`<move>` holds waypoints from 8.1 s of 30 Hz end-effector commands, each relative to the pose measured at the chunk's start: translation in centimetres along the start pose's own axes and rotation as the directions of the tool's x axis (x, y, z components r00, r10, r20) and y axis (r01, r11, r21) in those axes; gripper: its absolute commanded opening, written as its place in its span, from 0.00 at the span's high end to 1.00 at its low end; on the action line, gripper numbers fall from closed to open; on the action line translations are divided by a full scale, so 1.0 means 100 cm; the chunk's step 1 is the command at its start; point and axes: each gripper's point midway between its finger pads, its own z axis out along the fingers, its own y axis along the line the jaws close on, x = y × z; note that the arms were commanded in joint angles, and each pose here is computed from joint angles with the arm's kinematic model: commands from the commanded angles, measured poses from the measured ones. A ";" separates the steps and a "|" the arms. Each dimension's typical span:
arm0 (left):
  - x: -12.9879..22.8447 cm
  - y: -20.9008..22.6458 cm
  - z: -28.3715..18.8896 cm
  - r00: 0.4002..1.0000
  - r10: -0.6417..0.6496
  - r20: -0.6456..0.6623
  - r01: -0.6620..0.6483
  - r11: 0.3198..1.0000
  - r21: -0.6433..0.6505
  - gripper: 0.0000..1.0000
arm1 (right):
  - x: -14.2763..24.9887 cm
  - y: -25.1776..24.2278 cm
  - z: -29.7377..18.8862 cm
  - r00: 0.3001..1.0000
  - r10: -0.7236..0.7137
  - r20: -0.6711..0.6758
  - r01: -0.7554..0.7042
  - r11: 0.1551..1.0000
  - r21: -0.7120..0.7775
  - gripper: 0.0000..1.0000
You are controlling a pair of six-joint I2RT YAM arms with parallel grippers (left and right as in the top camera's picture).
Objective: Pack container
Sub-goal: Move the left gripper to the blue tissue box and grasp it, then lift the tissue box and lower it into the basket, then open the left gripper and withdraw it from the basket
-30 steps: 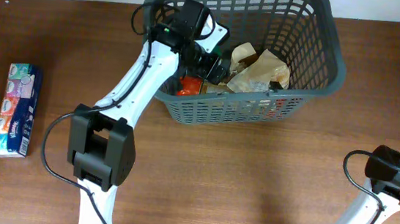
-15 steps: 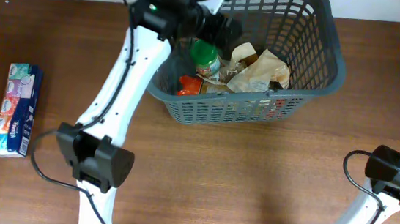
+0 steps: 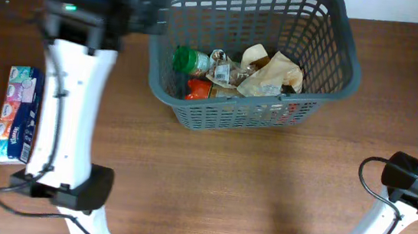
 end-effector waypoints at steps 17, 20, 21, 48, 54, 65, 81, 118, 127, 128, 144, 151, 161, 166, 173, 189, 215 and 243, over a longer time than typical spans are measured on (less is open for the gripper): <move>0.112 0.227 0.023 0.842 -0.471 -0.262 0.324 0.831 -0.452 0.01 | -0.003 -0.006 -0.008 1.000 0.019 0.022 -0.020 1.000 0.010 0.01; 0.137 0.240 0.035 0.806 -0.490 -0.332 0.303 0.823 -0.479 0.01 | -0.003 -0.006 -0.008 1.000 0.019 0.022 -0.020 1.000 0.010 0.01; 0.146 0.244 0.040 0.791 -0.497 -0.357 0.296 0.822 -0.487 0.01 | -0.003 -0.006 -0.008 1.000 0.019 0.022 -0.019 1.000 0.010 0.01; 0.267 0.257 0.208 0.848 -0.162 -0.505 0.099 0.984 -0.150 0.01 | -0.003 -0.006 -0.008 1.000 0.019 0.022 -0.020 1.000 0.010 0.01; 0.267 0.276 0.212 0.879 -0.223 -0.421 0.200 0.975 -0.099 0.01 | -0.003 -0.006 -0.008 1.000 0.019 0.022 -0.019 1.000 0.010 0.01; 0.284 0.266 0.240 0.877 -0.220 -0.428 0.236 0.972 -0.017 0.01 | -0.003 -0.006 -0.008 1.000 0.019 0.022 -0.019 1.000 0.010 0.01; 0.320 0.245 0.275 0.831 -0.213 -0.514 0.275 0.960 0.046 0.06 | -0.003 -0.006 -0.008 1.000 0.019 0.022 -0.020 1.000 0.010 0.01; -0.038 0.092 0.049 0.940 -0.120 0.318 -0.086 0.821 0.564 0.98 | -0.003 -0.006 -0.008 1.000 0.019 0.022 -0.020 1.000 0.010 0.01; -0.092 -0.083 -0.070 0.747 0.018 0.665 -0.532 0.615 0.582 0.98 | -0.003 -0.006 -0.008 1.000 0.019 0.022 -0.020 1.000 0.010 0.01; -0.092 -0.100 -0.080 0.727 0.019 0.686 -0.564 0.586 0.582 0.98 | -0.003 -0.006 -0.008 1.000 0.019 0.022 -0.020 1.000 0.010 0.01; 0.001 -0.263 -0.048 0.676 0.356 0.645 -0.736 0.368 0.568 0.98 | -0.003 -0.006 -0.008 1.000 0.019 0.022 -0.020 1.000 0.010 0.01; 0.014 -0.274 -0.002 0.699 0.433 0.568 -0.715 0.411 0.566 0.98 | -0.003 -0.006 -0.008 1.000 0.019 0.022 -0.019 1.000 0.010 0.01; 0.021 -0.277 0.005 0.712 0.450 0.539 -0.702 0.416 0.578 0.01 | -0.003 -0.006 -0.008 1.000 0.019 0.022 -0.020 1.000 0.010 0.01; 0.001 -0.265 -0.022 0.693 0.413 0.591 -0.720 0.437 0.539 0.01 | -0.003 -0.006 -0.008 1.000 0.019 0.022 -0.019 1.000 0.010 0.01; -0.061 -0.195 -0.074 0.703 0.337 0.626 -0.636 0.693 0.340 0.01 | -0.003 -0.006 -0.008 1.000 0.019 0.022 -0.019 1.000 0.010 0.01; -0.056 -0.065 -0.165 0.719 0.353 0.598 -0.471 0.881 0.046 0.01 | -0.003 -0.006 -0.008 1.000 0.019 0.022 -0.020 1.000 0.010 0.01; 0.024 0.047 -0.267 0.780 0.061 0.622 -0.198 0.968 0.154 0.01 | -0.003 -0.006 -0.008 1.000 0.019 0.022 -0.019 1.000 0.010 0.01; 0.193 0.071 -0.156 0.796 -0.154 0.585 0.081 0.985 0.149 0.01 | -0.003 -0.006 -0.008 1.000 0.019 0.022 -0.020 1.000 0.010 0.01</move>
